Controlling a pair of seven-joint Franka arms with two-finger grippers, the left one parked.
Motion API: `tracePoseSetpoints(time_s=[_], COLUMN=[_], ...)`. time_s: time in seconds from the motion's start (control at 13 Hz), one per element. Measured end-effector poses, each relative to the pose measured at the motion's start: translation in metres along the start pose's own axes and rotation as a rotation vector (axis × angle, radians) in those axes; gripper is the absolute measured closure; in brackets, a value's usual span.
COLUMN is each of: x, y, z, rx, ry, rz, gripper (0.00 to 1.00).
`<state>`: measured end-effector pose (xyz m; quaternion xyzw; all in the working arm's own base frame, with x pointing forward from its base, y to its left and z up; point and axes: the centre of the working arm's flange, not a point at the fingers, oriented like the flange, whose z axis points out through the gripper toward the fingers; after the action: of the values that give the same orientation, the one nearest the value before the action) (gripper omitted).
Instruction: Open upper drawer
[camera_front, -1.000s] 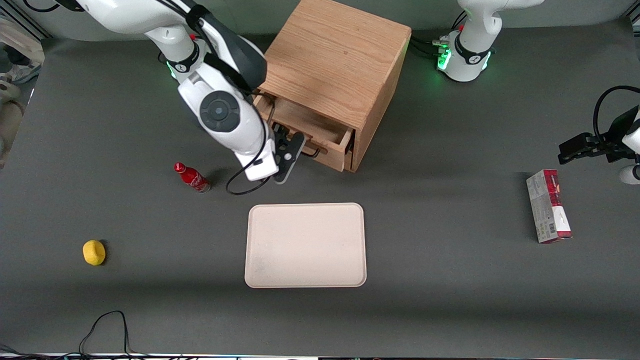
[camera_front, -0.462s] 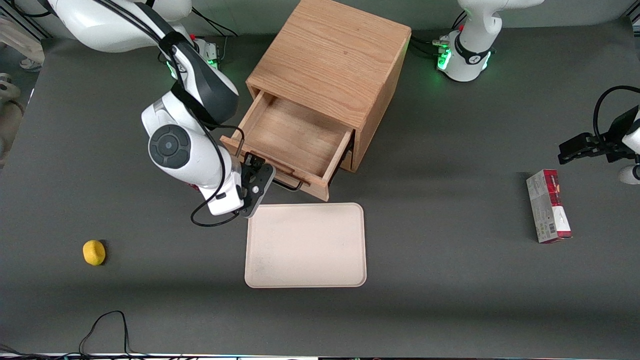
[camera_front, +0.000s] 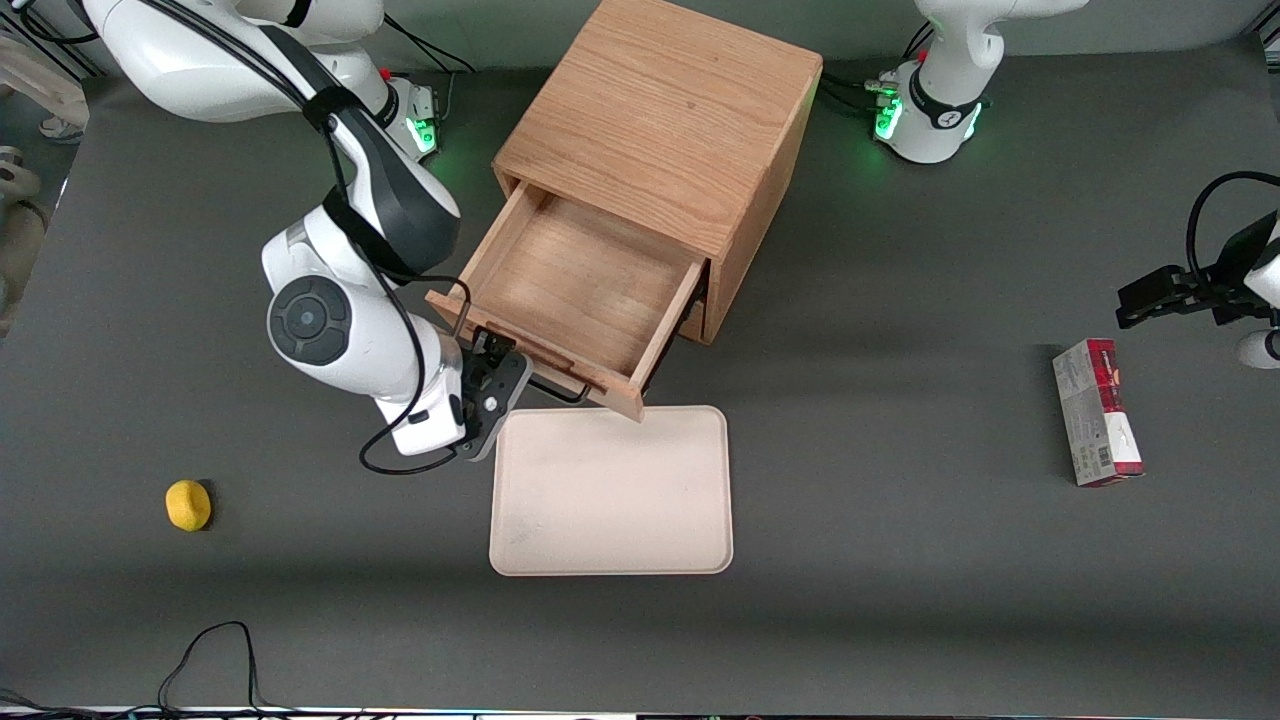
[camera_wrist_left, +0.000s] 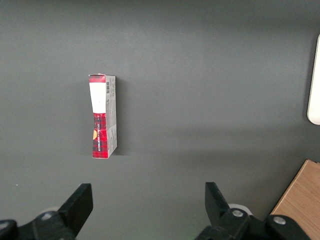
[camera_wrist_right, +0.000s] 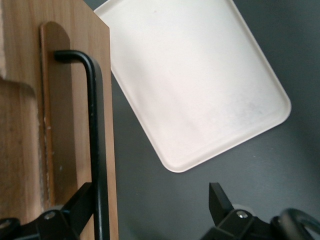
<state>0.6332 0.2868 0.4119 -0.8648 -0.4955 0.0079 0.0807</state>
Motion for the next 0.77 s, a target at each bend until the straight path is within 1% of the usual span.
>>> tracePoseSetpoints(time_s=[0.38, 0.54, 0.69, 0.77], x=[-0.008, -0.011, -0.017, -0.018], y=[0.026, 0.035, 0.052, 0.057], z=[-0.007, -0.014, -0.035, -0.050], rx=[-0.020, -0.036, -0.098, -0.129], ry=[0.014, 0.024, 0.033, 0.046], rz=[0.023, 0.038, 0.051, 0.054], gripper=[0.00, 0.00, 0.00, 0.00])
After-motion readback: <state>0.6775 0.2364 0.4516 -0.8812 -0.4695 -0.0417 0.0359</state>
